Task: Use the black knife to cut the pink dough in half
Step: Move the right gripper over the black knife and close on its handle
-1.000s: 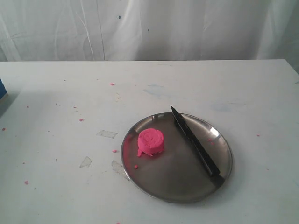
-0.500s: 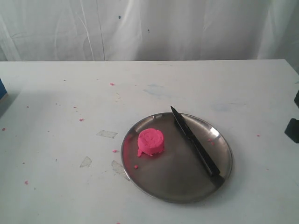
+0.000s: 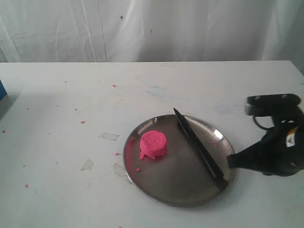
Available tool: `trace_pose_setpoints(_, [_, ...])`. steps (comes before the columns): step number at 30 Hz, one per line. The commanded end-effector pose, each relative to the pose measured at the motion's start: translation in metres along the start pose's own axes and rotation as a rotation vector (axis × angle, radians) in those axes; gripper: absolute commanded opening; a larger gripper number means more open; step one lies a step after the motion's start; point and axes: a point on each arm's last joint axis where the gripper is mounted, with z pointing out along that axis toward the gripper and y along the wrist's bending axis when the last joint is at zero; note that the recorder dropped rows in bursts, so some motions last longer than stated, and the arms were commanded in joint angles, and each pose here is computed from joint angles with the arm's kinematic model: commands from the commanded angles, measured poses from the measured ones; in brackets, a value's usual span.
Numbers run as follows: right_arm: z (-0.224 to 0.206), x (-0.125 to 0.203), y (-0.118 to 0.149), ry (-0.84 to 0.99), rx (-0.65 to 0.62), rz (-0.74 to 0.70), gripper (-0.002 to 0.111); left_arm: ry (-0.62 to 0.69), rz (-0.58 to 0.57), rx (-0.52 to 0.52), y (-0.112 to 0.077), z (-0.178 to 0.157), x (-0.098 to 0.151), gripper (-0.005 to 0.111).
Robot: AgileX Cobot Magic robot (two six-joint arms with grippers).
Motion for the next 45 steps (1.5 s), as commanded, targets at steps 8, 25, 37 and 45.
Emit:
trace_pose_setpoints(8, [-0.04, -0.043, 0.041, 0.122, -0.061, -0.26, 0.0, -0.002, -0.006, 0.008, -0.001, 0.0, 0.0, 0.0])
trace_pose_setpoints(25, [0.045, -0.063, 0.055, 0.16, -0.072, -0.374, 0.019, -0.002, -0.006, 0.008, -0.001, 0.0, 0.0, 0.0])
trace_pose_setpoints(37, [0.09, -0.07, 0.06, 0.208, -0.06, -0.353, 0.034, -0.002, -0.006, 0.008, -0.001, 0.0, 0.0, 0.0])
trace_pose_setpoints(45, [0.092, -0.073, 0.051, 0.183, 0.039, -0.31, 0.034, -0.002, -0.006, 0.008, -0.001, 0.0, 0.0, 0.0])
